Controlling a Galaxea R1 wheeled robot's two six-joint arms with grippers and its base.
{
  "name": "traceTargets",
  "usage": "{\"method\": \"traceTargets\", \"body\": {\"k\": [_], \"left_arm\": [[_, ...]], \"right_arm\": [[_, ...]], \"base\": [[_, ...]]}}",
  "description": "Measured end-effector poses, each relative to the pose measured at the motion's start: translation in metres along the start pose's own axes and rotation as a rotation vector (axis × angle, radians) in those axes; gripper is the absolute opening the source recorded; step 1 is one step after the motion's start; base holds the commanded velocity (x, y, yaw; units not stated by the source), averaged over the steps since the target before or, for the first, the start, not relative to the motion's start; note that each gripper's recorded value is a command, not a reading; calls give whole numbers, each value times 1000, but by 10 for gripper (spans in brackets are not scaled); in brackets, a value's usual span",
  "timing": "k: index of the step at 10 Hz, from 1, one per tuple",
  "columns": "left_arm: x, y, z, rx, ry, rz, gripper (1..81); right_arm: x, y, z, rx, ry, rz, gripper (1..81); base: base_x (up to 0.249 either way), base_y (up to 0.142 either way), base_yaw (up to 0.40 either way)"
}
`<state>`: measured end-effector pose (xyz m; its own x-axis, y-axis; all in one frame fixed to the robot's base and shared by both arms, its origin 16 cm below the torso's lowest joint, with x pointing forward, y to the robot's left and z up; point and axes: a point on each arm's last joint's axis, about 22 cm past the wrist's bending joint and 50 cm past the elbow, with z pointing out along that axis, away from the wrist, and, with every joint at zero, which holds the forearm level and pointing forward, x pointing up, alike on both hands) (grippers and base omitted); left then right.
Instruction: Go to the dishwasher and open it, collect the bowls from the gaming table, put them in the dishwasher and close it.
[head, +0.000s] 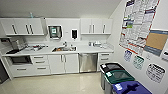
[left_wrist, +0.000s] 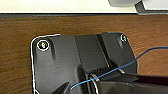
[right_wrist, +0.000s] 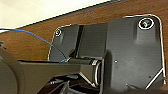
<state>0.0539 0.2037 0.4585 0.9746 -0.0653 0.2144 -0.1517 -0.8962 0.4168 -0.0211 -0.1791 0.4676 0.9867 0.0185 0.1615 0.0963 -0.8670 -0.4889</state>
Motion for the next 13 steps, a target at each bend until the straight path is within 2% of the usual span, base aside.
{"method": "traceTargets", "body": {"k": [13], "left_arm": [[0,-2,-1,3,-1,0,811]], "right_arm": [[1,-2,0,4,1,0,811]], "base": [[114,0,0]]}}
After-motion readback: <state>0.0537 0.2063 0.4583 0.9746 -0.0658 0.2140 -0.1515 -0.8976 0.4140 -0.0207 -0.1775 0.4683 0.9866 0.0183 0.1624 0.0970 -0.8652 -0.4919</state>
